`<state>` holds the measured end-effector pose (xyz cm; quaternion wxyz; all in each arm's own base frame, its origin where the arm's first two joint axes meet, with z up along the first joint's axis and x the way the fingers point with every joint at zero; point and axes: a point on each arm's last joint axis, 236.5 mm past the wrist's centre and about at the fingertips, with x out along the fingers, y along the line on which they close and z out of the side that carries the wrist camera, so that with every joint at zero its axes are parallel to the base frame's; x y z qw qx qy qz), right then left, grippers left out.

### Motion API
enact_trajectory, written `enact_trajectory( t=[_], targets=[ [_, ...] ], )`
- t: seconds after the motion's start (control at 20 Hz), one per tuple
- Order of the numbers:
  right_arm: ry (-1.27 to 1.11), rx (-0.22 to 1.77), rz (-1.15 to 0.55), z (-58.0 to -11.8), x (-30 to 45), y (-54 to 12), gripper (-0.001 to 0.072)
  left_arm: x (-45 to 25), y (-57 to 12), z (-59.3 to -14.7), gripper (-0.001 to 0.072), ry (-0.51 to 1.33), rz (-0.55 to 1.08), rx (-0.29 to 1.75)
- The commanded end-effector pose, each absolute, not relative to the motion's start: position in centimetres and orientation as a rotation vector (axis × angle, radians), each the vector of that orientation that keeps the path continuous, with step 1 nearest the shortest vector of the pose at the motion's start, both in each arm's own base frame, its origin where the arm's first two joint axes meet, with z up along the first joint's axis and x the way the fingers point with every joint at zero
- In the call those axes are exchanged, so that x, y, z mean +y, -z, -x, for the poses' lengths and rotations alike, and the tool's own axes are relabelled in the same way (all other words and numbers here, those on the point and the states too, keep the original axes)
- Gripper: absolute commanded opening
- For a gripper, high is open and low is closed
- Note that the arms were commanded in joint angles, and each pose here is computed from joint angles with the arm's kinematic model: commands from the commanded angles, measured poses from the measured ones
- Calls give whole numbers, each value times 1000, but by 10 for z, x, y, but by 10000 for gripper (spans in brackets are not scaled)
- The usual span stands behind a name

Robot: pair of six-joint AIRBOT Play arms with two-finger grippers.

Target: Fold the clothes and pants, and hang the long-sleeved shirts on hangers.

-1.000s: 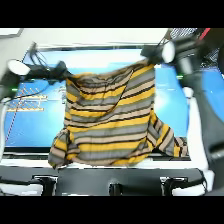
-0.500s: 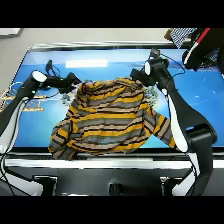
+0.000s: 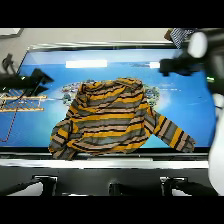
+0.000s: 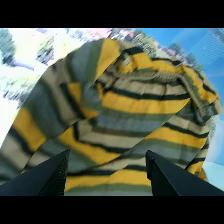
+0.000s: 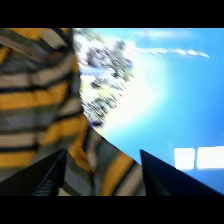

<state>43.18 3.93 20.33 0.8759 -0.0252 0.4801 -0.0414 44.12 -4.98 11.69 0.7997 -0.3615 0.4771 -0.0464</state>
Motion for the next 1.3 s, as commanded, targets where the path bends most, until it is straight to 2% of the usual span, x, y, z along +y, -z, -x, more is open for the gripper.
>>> enact_trajectory(
  t=[0.0,0.2,0.4,0.7,1.05,1.1,1.15,1.25],
  targets=[
    [132,1144,-15,-359,-13,-185,567,-42,-86,-365,547,28,803,1094],
    [-68,1329,-432,-292,40,-84,559,-82,-32,-293,548,60,927,1185],
    [-157,1441,-716,-244,116,5,560,-115,-4,-249,548,125,948,1264],
    [-57,1514,-805,-218,162,74,560,-153,5,-210,548,242,863,1394],
    [-72,1662,-933,-209,192,99,558,-173,28,-173,549,259,835,1527],
    [-66,1661,-942,-211,193,100,522,-176,32,-166,550,260,829,1549],
    [-63,1649,-941,-214,192,102,416,-178,38,-160,555,263,819,1566],
    [-54,1616,-951,-221,191,102,84,-179,51,-150,555,249,813,1591]
  ],
)
